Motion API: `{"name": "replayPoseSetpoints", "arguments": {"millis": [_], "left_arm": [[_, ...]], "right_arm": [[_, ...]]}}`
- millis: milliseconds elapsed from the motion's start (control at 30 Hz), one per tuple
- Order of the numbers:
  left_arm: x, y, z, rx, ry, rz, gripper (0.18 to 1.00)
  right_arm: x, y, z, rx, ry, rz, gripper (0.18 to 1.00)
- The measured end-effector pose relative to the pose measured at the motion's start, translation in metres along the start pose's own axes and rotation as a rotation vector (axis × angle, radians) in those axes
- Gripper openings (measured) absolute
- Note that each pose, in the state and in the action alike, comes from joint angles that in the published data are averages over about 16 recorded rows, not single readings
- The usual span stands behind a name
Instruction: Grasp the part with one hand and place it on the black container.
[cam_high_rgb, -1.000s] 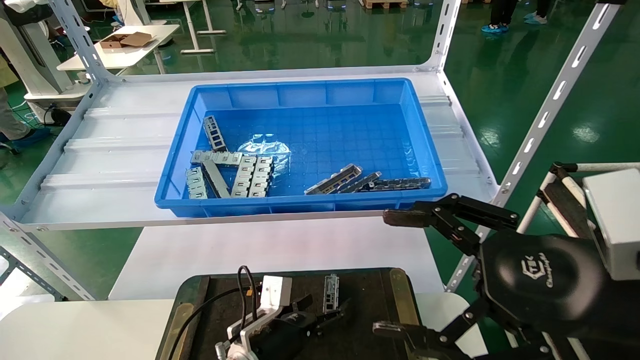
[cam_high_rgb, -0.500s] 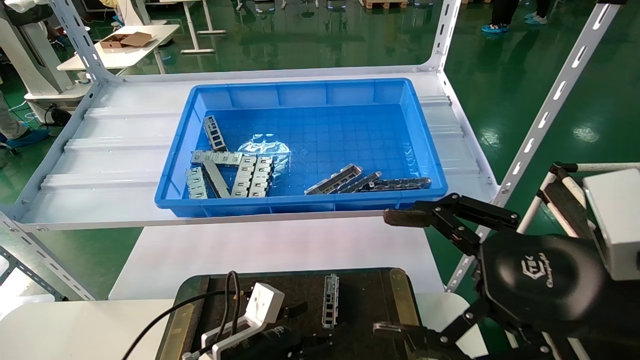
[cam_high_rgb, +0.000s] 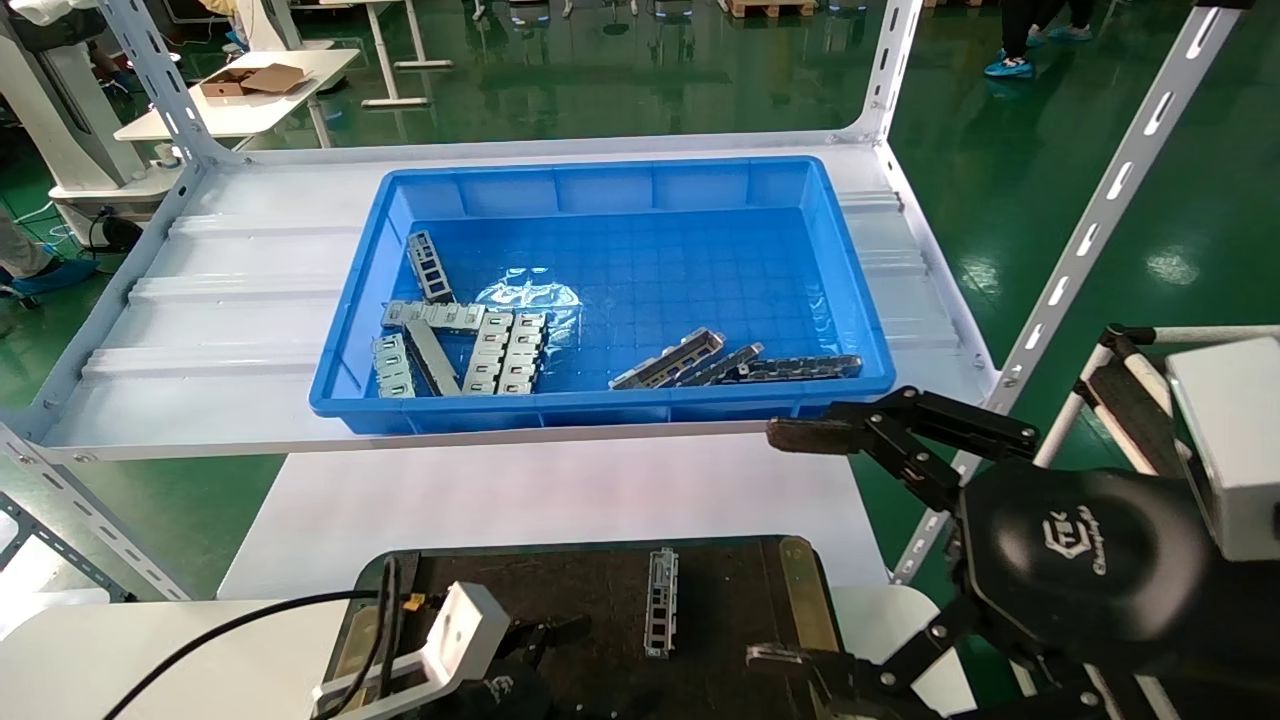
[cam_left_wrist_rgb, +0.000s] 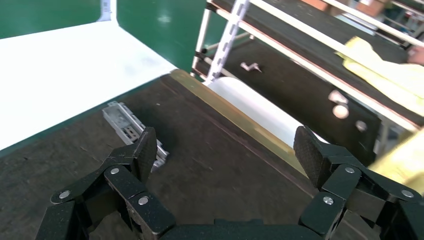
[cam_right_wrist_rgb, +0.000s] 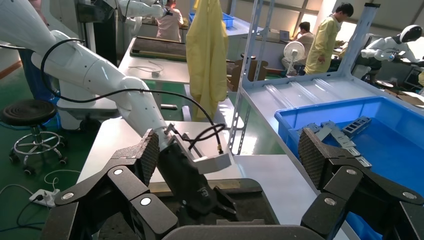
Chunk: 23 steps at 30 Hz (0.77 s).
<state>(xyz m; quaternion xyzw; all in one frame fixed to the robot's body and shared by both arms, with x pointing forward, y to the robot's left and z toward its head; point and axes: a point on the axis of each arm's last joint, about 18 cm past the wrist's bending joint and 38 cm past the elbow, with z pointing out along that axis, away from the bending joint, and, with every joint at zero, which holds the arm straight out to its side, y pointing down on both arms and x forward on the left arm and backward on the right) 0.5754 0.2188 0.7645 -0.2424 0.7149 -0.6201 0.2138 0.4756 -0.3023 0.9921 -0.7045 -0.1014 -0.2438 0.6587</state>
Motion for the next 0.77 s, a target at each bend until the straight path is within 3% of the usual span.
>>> {"name": "replayPoseSetpoints", "arguments": {"millis": [467, 767], "left_arm": [[0.013, -0.009, -0.046, -0.01, 0.146, 0.072, 1.001], [0.015, -0.013, -0.059, -0.016, 0.182, 0.09, 1.001]], "right_arm": [[0.0, 0.0, 0.0, 0.0, 0.0, 0.0, 1.001], [0.0, 0.0, 0.0, 0.0, 0.0, 0.0, 1.001]]}}
